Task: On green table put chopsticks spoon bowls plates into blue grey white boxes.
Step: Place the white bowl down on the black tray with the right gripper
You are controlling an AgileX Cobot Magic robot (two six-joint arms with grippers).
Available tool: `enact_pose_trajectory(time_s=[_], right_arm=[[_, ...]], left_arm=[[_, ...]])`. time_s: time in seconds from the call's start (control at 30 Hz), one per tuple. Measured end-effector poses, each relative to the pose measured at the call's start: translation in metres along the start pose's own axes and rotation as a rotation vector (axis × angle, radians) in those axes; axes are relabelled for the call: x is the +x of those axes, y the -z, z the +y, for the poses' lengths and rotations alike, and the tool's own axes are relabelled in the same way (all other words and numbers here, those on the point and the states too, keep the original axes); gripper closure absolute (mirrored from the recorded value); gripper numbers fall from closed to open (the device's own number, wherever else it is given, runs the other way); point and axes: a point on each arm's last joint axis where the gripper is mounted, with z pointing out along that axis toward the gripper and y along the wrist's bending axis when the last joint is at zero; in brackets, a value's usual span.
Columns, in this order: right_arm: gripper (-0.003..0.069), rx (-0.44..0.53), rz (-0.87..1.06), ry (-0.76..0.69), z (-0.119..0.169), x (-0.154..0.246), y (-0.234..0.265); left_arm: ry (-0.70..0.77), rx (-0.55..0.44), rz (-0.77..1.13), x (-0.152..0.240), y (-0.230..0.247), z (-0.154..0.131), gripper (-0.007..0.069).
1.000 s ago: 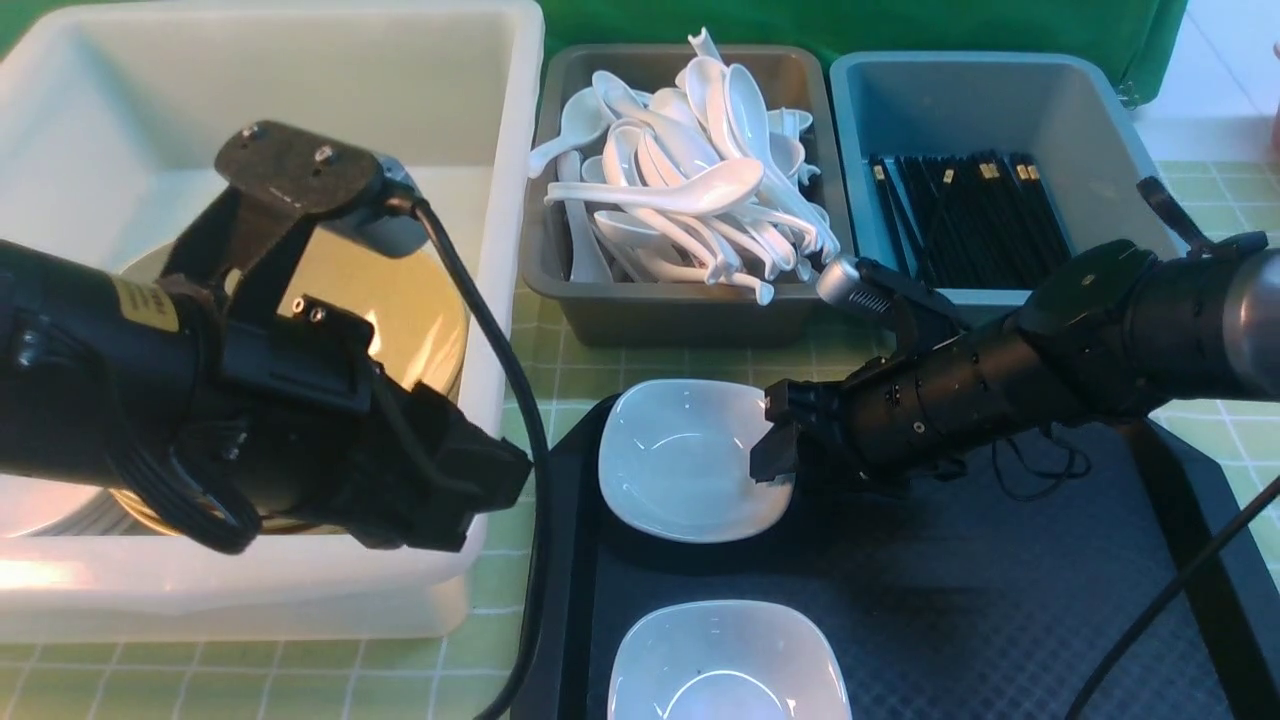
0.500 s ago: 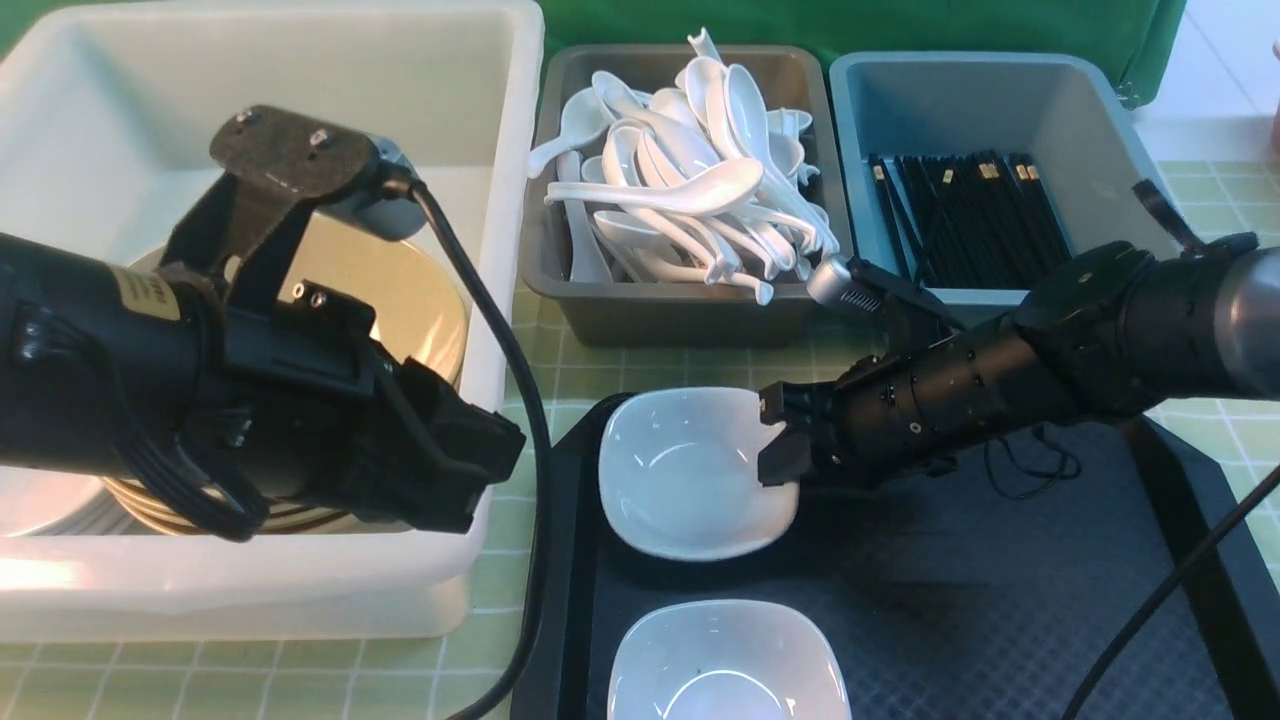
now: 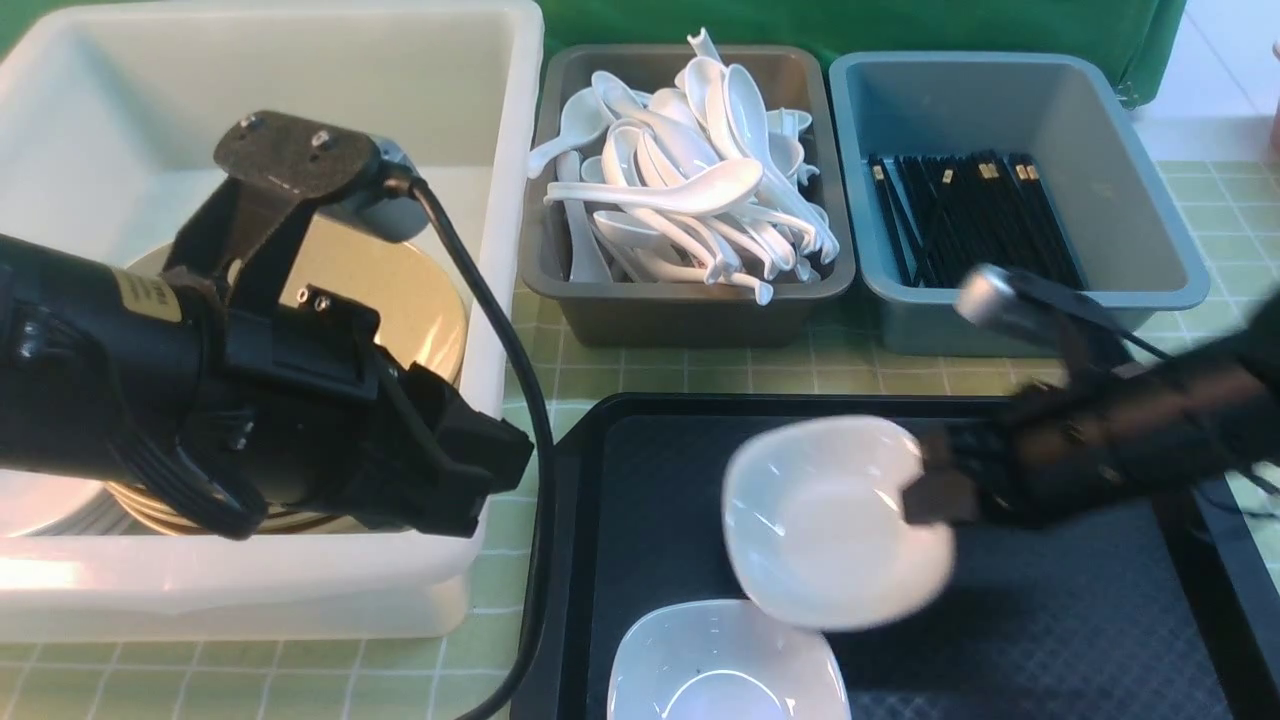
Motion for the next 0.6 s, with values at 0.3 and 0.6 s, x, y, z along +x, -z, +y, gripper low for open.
enact_pose_trajectory(time_s=[0.3,0.6], right_arm=[[0.0609,0.104,-0.095,-0.055,-0.027,0.041,0.021],[0.0556,0.127,-0.087,-0.089,-0.034,0.05,0.017]], left_arm=[[0.021,0.024,-0.008,-0.001,0.0,-0.002,0.0538],[0.042,0.03,-0.049,-0.004,0.0,-0.003,0.0538]])
